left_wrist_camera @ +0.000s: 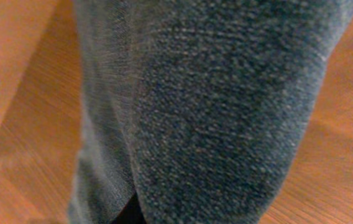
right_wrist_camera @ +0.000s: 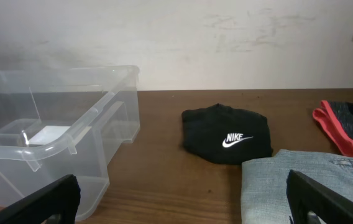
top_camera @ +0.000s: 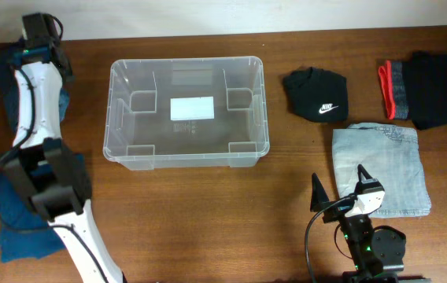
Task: Pack container
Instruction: 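Lift the blue jeans with the left gripper toward the bin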
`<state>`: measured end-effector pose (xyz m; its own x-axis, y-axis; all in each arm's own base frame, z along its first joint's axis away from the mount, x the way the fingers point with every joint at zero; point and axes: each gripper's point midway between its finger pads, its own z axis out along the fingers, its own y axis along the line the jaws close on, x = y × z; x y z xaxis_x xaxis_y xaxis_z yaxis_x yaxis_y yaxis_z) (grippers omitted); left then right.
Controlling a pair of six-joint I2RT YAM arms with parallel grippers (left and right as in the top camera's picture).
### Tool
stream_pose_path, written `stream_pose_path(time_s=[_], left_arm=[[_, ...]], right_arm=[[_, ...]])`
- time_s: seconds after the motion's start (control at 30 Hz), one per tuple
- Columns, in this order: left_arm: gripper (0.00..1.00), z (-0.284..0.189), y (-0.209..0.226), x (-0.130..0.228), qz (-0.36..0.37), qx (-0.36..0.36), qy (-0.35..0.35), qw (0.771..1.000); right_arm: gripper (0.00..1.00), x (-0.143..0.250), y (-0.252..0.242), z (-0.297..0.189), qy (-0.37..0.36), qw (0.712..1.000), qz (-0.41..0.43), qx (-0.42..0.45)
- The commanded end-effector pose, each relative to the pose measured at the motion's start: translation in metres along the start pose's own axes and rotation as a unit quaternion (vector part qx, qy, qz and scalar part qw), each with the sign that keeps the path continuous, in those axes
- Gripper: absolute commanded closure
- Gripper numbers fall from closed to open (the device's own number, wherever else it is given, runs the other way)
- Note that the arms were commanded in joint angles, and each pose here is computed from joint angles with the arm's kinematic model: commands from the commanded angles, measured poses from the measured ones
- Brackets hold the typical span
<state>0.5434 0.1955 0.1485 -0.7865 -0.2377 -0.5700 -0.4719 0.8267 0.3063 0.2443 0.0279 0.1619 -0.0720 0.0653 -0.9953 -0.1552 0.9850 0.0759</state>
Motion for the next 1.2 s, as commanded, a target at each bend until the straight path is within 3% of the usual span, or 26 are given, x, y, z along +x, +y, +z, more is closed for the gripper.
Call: stream_pose_path(time_s=[0.0,0.2,0.37,0.67,1.17], left_arm=[[1.00,-0.120,0.046,-0.070,-0.088,0.012,-0.130,0.988],[0.99,-0.199,0.077,-0.065,-0.149,0.039,-0.155,0.976],[0.99,-0.255,0.085,-0.046,-0.150,0.090,-0.157,0.972],[0.99,-0.305,0.069,-0.025,-0.138,0.200,-0.149,0.959],[0.99,-0.372,0.099,-0.021,-0.149,0.208,-0.224,0.940]], right_arm=[[0.01,0.003,-0.003,0.000,0.001,1.000,-0.003,0.008],[0.01,0.002,-0.003,0.000,0.001,1.000,-0.003,0.008],[0.02,0.002,-0.003,0.000,0.001,1.000,-0.003,0.008],[0.02,0.003,-0.003,0.000,0.001,1.000,-0.003,0.008],[0.02,0.002,-0.003,0.000,0.001,1.000,-0.003,0.008]])
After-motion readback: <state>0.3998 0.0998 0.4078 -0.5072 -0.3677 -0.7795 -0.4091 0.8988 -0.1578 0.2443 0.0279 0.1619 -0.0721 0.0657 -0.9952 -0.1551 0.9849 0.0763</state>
